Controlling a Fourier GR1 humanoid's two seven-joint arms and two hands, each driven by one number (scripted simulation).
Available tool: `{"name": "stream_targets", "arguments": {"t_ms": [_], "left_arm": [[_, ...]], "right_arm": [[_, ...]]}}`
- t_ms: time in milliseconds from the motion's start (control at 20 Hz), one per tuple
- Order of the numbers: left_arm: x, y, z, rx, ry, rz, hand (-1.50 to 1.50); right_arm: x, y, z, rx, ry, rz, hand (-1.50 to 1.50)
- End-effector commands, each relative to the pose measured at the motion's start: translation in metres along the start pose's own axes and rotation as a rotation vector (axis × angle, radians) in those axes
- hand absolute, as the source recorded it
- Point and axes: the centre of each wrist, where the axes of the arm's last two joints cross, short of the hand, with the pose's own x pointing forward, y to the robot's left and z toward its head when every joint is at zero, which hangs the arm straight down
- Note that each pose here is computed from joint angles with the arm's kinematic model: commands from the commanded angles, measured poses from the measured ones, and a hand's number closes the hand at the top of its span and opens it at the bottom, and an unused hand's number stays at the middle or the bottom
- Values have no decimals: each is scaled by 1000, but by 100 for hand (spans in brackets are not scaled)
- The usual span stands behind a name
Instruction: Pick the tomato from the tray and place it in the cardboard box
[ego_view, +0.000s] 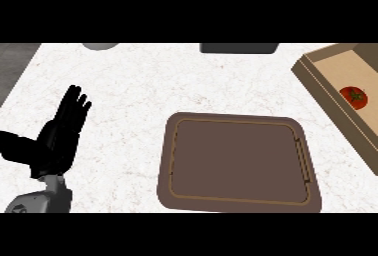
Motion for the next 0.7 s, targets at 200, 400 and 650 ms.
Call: {"name": "stream_targets", "arguments": {"t_ms": [200, 400, 650], "left_arm": [[-3, -11, 9, -11, -7, 1, 0], [11, 0, -2, -24, -12, 14, 0], [7, -5, -6, -12, -8, 16, 0]], "right_arm": [[-27, -68, 21, -109, 8, -215, -150], [-44, -62, 33, -188, -4, -210, -150], [-61, -89, 52, -183, -11, -231, -150]]}}
